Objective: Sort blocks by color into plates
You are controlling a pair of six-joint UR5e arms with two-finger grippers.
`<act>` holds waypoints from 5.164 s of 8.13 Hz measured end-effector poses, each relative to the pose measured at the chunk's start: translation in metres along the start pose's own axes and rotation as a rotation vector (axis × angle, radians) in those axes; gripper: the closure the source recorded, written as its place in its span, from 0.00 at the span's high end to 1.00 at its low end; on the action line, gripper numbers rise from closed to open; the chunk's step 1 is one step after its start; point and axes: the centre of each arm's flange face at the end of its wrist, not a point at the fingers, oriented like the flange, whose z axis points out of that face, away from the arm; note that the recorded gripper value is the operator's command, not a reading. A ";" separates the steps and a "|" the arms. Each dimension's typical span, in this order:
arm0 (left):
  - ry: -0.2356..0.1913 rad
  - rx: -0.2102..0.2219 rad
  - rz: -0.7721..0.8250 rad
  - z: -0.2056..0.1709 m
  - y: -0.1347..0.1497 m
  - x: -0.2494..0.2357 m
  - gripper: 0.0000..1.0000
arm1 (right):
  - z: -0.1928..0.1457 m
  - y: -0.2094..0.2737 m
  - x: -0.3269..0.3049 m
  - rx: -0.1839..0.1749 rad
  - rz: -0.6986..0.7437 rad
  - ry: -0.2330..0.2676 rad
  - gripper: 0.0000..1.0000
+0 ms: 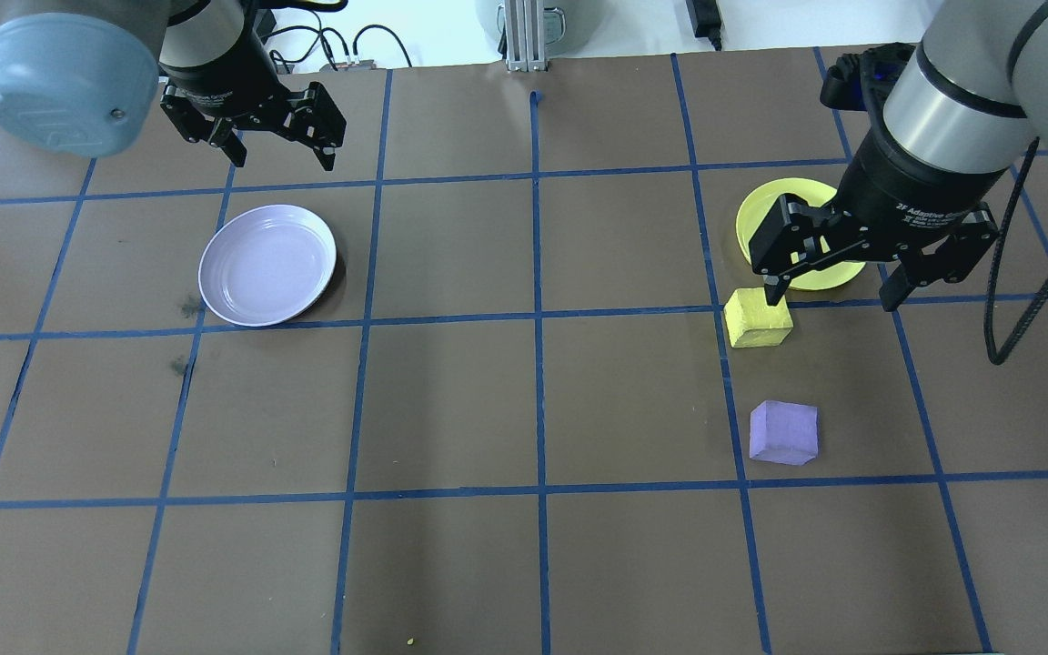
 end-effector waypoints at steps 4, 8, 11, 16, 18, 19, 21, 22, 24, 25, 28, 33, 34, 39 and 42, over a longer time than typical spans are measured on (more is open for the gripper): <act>-0.003 0.013 0.001 -0.031 0.021 0.002 1.00 | 0.008 -0.016 0.002 0.009 -0.007 0.000 1.00; -0.002 0.007 -0.001 -0.029 0.021 0.001 1.00 | 0.110 -0.139 0.008 0.030 -0.097 0.068 1.00; -0.002 0.002 0.000 -0.026 0.019 0.001 1.00 | 0.205 -0.182 0.019 -0.003 -0.167 0.141 1.00; -0.001 -0.002 -0.001 -0.024 0.019 0.000 1.00 | 0.273 -0.184 0.038 -0.056 -0.159 0.088 0.38; 0.000 -0.002 -0.001 -0.024 0.019 0.000 1.00 | 0.277 -0.181 0.038 -0.067 -0.155 0.087 0.20; 0.000 -0.002 -0.001 -0.024 0.019 0.000 1.00 | 0.275 -0.180 0.038 -0.069 -0.148 0.087 0.21; 0.000 -0.003 -0.001 -0.023 0.019 0.000 1.00 | 0.270 -0.180 0.038 -0.085 -0.138 0.085 0.24; 0.001 -0.005 -0.001 -0.022 0.018 0.000 1.00 | 0.261 -0.184 0.038 -0.082 -0.131 0.085 0.25; 0.002 -0.007 -0.001 -0.020 0.018 0.000 1.00 | 0.224 -0.209 0.041 -0.056 -0.117 0.087 0.27; 0.002 -0.009 -0.001 -0.019 0.017 0.000 1.00 | 0.207 -0.227 0.049 -0.035 -0.103 0.087 0.27; 0.002 -0.023 -0.001 -0.010 0.019 0.000 1.00 | 0.197 -0.281 0.094 0.002 -0.042 0.056 0.38; 0.002 -0.027 -0.001 -0.007 0.021 0.001 1.00 | 0.216 -0.305 0.106 0.005 -0.024 0.031 1.00; 0.003 -0.027 -0.001 -0.007 0.021 0.001 1.00 | 0.207 -0.299 0.106 0.006 -0.020 0.032 1.00; 0.002 -0.022 0.000 -0.009 0.022 0.001 1.00 | 0.201 -0.186 0.083 -0.116 0.053 -0.029 1.00; 0.002 -0.014 -0.001 -0.013 0.024 0.001 1.00 | 0.254 -0.098 0.071 -0.184 0.088 -0.026 0.99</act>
